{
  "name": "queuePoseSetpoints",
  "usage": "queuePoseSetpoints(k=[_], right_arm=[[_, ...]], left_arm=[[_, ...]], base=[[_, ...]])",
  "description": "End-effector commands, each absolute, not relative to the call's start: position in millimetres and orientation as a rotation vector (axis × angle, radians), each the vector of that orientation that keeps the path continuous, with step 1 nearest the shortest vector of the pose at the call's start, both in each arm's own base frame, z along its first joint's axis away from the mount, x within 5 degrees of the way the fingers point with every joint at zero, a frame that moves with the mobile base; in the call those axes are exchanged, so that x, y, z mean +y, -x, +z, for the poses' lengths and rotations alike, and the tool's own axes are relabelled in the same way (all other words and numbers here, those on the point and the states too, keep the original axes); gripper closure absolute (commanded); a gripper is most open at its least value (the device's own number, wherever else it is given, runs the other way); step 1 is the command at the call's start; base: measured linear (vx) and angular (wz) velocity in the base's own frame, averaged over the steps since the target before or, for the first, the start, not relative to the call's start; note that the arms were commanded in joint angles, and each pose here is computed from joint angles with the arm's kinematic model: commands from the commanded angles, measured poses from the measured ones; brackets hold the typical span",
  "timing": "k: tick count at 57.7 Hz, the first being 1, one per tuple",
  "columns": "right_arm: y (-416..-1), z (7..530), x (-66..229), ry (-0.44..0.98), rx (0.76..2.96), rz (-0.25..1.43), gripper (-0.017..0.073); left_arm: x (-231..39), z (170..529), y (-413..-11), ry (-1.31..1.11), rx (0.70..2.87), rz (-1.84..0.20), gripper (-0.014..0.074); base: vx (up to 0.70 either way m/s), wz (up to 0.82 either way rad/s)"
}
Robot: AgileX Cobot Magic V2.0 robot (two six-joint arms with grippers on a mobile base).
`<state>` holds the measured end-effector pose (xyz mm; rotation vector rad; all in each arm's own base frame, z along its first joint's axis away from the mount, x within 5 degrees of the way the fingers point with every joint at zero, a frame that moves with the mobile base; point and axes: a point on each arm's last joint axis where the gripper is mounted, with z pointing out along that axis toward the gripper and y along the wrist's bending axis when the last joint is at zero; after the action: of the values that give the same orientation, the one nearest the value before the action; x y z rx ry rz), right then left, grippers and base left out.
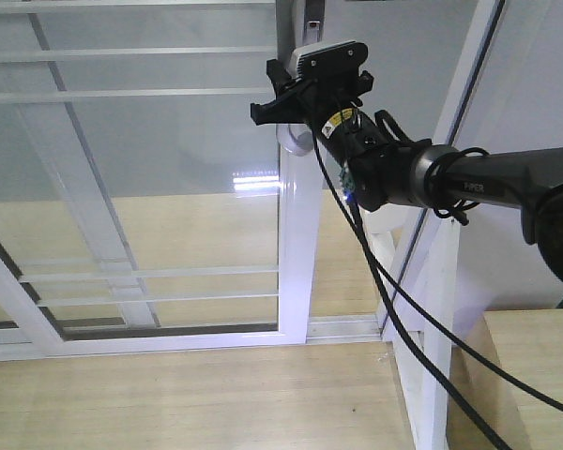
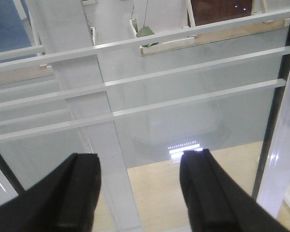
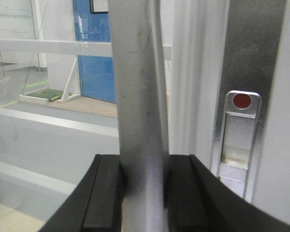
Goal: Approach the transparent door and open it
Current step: 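Pull the handle with the right gripper, sliding the door away from the frame post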
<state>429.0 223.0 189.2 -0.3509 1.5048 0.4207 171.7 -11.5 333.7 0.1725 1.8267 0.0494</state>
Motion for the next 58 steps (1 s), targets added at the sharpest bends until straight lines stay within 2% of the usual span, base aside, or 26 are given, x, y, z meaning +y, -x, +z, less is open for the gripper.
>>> queuePoseSetpoints(k=[1,20,26,32,48,52,58], right_arm=[[-408,238,258,0.437,1.291,0.531,0.0472],[-392,238,289,0.485,1.273,0.592,0.0466],[-389,237,293,0.503,1.270,0.594,0.0438],[-388,235,295,0.534,1.281,0.594,0.0366],[-381,241,301,0.520,1.284,0.637,0.0062],[-379,250,299,0.504,1.283,0.637,0.0019],[-381,268,286,0.508,1.387,0.575,0.0008]], left_arm=[[-13,353,-172,-0.160,1.713,0.032,0.0113],[-13,352,-172,-0.160,1.720,0.033,0.0113],[-13,352,-172,-0.160,1.728,0.033,0.0113],[-13,351,-172,-0.161,1.735,0.034,0.0113],[-13,350,-172,-0.162,1.747,0.035,0.0113],[-13,350,-172,-0.162,1.747,0.035,0.0113],[-13,350,-172,-0.163,1.747,0.036,0.0113]], base=[[0.00,0.00],[0.00,0.00],[0.00,0.00],[0.00,0.00],[0.00,0.00],[0.00,0.00],[0.00,0.00]])
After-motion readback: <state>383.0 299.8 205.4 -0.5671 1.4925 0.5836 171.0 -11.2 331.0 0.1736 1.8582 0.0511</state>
